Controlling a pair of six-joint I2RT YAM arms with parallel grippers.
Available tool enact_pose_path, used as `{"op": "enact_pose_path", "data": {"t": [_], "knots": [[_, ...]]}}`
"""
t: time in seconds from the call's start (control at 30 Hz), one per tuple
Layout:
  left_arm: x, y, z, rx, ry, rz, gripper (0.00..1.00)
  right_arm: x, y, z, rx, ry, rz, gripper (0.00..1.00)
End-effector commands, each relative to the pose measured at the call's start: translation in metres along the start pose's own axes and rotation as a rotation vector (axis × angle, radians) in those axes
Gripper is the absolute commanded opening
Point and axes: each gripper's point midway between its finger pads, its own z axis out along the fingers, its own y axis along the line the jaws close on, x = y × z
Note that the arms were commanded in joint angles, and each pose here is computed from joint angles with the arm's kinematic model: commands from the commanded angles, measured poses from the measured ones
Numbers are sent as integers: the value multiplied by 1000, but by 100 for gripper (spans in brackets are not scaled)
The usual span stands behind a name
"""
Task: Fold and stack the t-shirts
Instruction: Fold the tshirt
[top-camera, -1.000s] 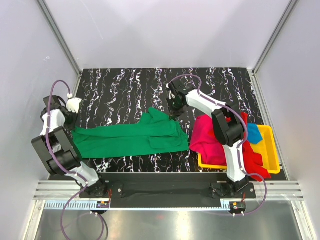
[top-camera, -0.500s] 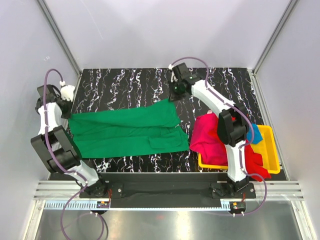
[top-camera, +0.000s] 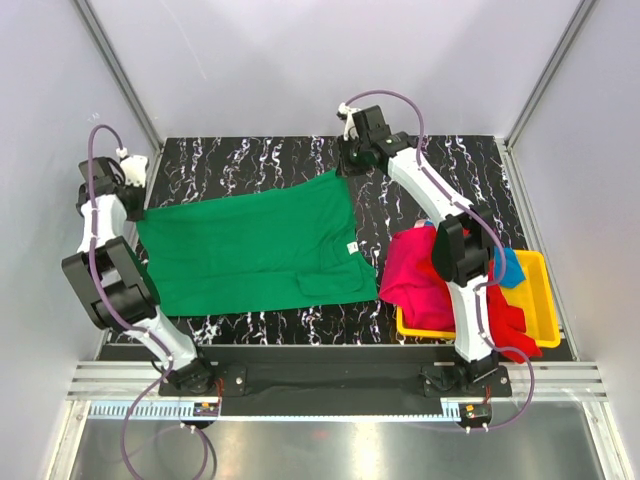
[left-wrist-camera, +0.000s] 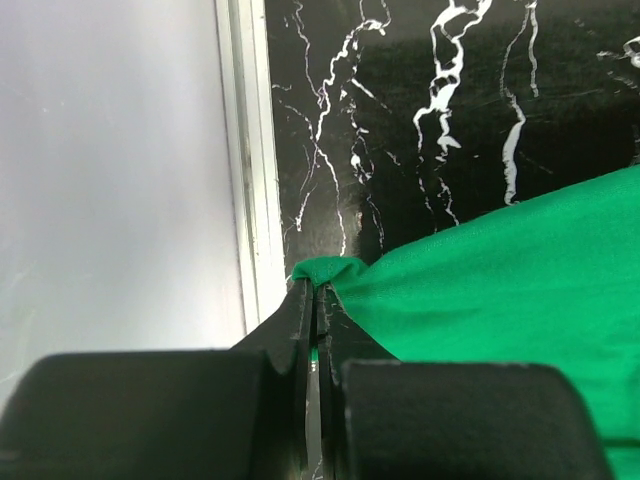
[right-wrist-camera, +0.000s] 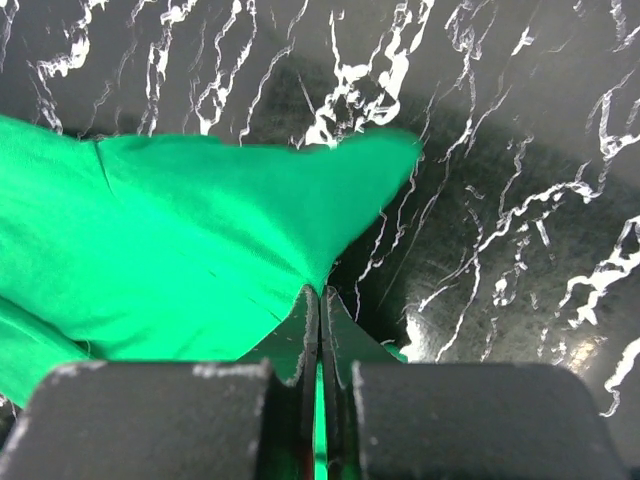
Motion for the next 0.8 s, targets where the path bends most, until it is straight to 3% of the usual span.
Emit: {"op": "enact_pose_path", "data": {"t": [0.0, 0.2, 0.4, 0.77], "knots": [[-7, 12, -5, -61, -44, 52, 0, 8, 5, -3, -40, 5, -13, 0], [42, -9, -18, -37, 33, 169, 0, 65, 10, -28, -65, 47, 95, 0], [95, -15, -24, -8, 138, 167, 0, 122, 32, -51, -98, 109, 153, 0], [123, -25, -24, 26, 203, 188, 0, 192, 27, -47, -57, 263, 243, 0]]}}
